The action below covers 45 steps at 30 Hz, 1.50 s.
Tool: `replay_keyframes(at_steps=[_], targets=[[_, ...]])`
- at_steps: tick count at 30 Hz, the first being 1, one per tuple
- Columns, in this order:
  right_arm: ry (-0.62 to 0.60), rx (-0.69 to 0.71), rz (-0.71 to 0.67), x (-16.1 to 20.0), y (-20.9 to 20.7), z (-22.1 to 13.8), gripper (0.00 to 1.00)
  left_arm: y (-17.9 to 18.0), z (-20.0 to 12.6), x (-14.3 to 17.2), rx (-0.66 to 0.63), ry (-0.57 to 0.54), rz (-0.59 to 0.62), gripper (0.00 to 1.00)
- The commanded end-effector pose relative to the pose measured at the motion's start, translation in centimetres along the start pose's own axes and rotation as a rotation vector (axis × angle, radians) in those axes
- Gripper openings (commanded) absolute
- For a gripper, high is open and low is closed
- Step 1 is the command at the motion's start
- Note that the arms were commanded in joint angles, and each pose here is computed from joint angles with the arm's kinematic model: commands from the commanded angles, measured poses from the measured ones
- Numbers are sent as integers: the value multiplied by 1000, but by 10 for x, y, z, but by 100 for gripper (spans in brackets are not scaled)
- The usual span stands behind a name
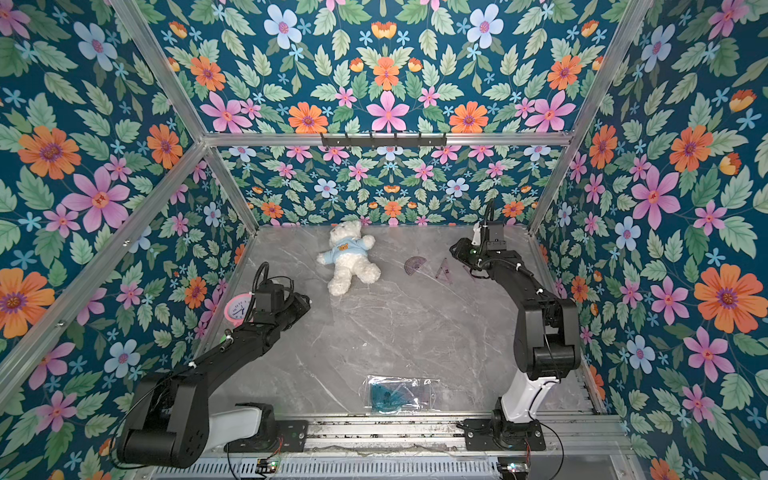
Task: Open the ruler set and take out the ruler
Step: Place the ruler set bag at the center of the board, then move the ruler set bag to the center of the board.
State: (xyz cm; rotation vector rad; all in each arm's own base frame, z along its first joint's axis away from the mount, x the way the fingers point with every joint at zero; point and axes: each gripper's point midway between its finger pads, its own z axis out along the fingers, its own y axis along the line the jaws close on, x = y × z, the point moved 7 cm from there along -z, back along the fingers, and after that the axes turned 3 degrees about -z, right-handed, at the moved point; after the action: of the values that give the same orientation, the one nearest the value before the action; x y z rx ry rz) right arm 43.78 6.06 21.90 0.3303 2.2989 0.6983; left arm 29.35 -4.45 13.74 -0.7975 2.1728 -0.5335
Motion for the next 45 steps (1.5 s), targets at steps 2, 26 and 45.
replay_keyframes(at_steps=[2, 26, 45], targets=[[48, 30, -50, 14, 13, -7, 52, 3, -6, -2, -40, -19, 18, 75], [180, 73, -24, 131, 33, -94, 74, -145, -50, 155, 406, 368, 1244, 99], [28, 16, -43, 153, 18, -136, 84, -122, -117, 291, 805, 659, 1961, 99]])
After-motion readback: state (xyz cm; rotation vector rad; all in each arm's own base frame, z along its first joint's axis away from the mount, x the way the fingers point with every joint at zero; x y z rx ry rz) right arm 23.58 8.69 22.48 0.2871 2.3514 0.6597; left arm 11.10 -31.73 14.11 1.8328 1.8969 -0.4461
